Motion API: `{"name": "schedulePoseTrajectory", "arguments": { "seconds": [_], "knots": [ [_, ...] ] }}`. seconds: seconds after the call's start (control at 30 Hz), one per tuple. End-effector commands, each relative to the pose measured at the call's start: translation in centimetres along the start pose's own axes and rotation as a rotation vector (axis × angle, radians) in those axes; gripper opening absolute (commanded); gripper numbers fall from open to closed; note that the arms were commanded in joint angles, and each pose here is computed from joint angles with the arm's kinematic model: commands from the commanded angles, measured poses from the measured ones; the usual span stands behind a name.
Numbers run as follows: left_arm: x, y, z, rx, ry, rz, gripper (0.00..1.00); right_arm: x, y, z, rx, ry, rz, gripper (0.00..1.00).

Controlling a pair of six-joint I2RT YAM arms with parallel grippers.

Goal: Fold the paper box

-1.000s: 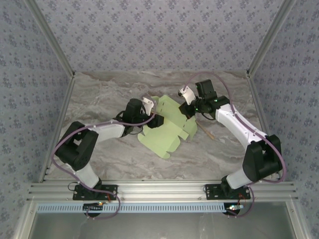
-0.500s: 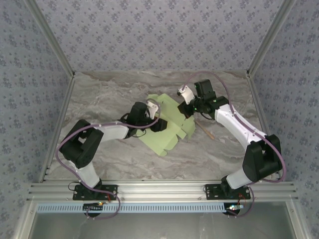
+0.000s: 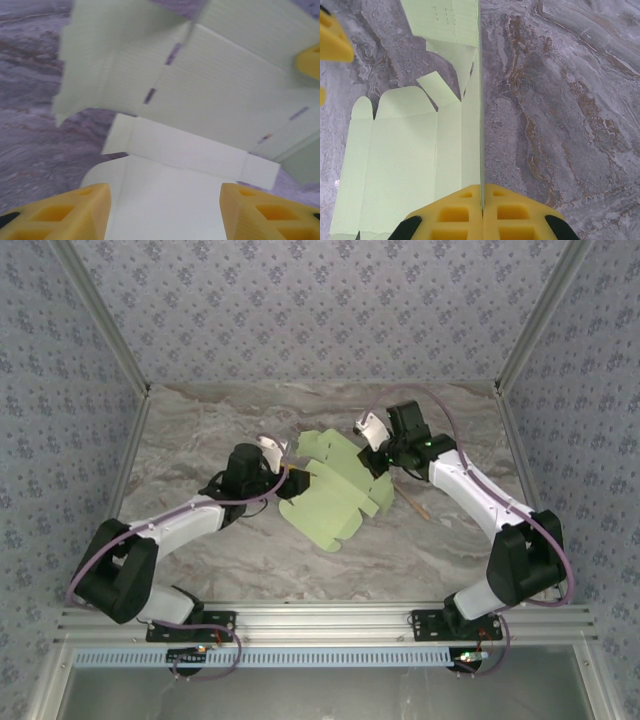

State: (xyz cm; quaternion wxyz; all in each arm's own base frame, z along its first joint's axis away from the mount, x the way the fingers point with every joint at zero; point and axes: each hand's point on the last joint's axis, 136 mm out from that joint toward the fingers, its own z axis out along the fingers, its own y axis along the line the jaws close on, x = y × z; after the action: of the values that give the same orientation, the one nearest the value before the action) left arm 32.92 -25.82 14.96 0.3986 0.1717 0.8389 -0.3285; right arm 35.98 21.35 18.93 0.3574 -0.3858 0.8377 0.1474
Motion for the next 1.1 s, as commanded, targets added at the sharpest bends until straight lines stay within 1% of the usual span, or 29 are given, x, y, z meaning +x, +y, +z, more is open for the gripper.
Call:
{"name": "schedulePoseTrajectory", "arguments": {
  "seconds": [0.0,0.3,0.47,0.6,0.73,0.87,1.07],
  "knots": [
    [0.4,0.8,0.9,-0.032,0.046,0.024,0.6,-0.3,0.2,-0.2,0.006,0.005,-0.024,0.0],
    [0.0,2.6,4.4,-0.082,0.053,0.051,0.61,-0.5,0.3,-0.2,0.001,0.008,-0.02,0.0],
    [-0.3,1.1,6.3,0.015,0.043,0.04,0.61,-0.5,0.3,-0.1,0.003,0.011,-0.018,0.0],
    [-0.2,-0.2,7.3,0.064,0.051,0.053,0.6,-0.5,0.3,0.0,0.002,0.013,-0.018,0.0],
    [-0.1,-1.6,7.5,0.125,0.052,0.062,0.55,-0.5,0.3,0.1,0.001,0.013,-0.014,0.0],
    [0.7,-2.0,8.1,0.149,0.075,0.06,0.53,-0.6,0.4,0.3,-0.008,0.004,-0.01,0.0],
    [1.3,-2.9,8.6,0.204,0.092,0.052,0.52,-0.7,0.6,0.6,-0.016,0.002,-0.012,0.0]
  ]
}}
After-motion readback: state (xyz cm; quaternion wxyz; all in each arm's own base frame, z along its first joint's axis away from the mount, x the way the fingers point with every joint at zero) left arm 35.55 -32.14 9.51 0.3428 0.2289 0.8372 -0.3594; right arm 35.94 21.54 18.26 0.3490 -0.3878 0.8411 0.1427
